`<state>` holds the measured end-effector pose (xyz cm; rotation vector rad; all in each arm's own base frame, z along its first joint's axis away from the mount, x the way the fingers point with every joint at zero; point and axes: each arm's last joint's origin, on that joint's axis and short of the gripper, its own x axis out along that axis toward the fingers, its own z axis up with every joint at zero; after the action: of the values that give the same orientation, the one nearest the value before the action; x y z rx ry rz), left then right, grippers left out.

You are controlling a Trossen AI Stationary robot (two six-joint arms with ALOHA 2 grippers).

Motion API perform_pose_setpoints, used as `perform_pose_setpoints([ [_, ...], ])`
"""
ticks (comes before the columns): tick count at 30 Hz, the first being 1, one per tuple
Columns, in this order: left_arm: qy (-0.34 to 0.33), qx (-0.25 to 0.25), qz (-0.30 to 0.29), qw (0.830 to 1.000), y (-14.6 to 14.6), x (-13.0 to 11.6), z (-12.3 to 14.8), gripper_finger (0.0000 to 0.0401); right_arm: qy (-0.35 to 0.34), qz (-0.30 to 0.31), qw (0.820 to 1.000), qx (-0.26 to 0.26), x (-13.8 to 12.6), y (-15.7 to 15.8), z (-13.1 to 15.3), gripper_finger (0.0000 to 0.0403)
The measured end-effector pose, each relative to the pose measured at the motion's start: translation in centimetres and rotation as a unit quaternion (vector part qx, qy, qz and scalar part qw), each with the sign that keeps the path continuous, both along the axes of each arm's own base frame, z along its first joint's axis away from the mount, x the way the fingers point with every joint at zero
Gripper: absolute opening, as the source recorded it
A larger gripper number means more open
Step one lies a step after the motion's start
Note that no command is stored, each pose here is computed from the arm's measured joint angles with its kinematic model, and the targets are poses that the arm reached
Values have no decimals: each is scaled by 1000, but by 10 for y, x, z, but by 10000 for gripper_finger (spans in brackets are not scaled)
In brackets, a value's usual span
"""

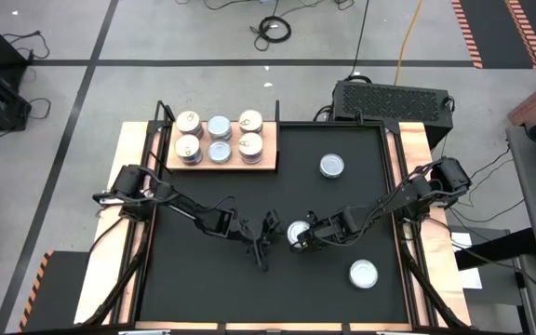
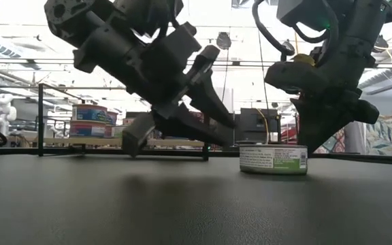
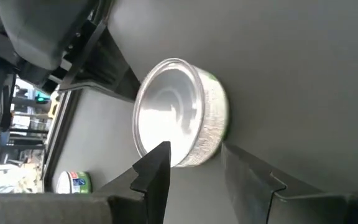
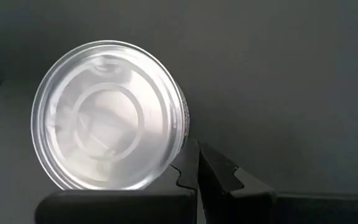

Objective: Stack canned seafood by type on shelf
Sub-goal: Stack the green tuna can on top of the green tuna can on the shelf

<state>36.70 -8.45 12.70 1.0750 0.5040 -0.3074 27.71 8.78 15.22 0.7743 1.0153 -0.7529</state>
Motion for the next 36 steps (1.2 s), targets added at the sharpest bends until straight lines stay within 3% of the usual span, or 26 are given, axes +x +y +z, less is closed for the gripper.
perform_pose_setpoints([
  [15,-19,-45,-48,998,8,5,-2,145,-41,11,999,8,8,2,3,0],
  [36,7,-45,-49,998,13,4,-7,145,-48,19,999,-7,9,2,3,0],
])
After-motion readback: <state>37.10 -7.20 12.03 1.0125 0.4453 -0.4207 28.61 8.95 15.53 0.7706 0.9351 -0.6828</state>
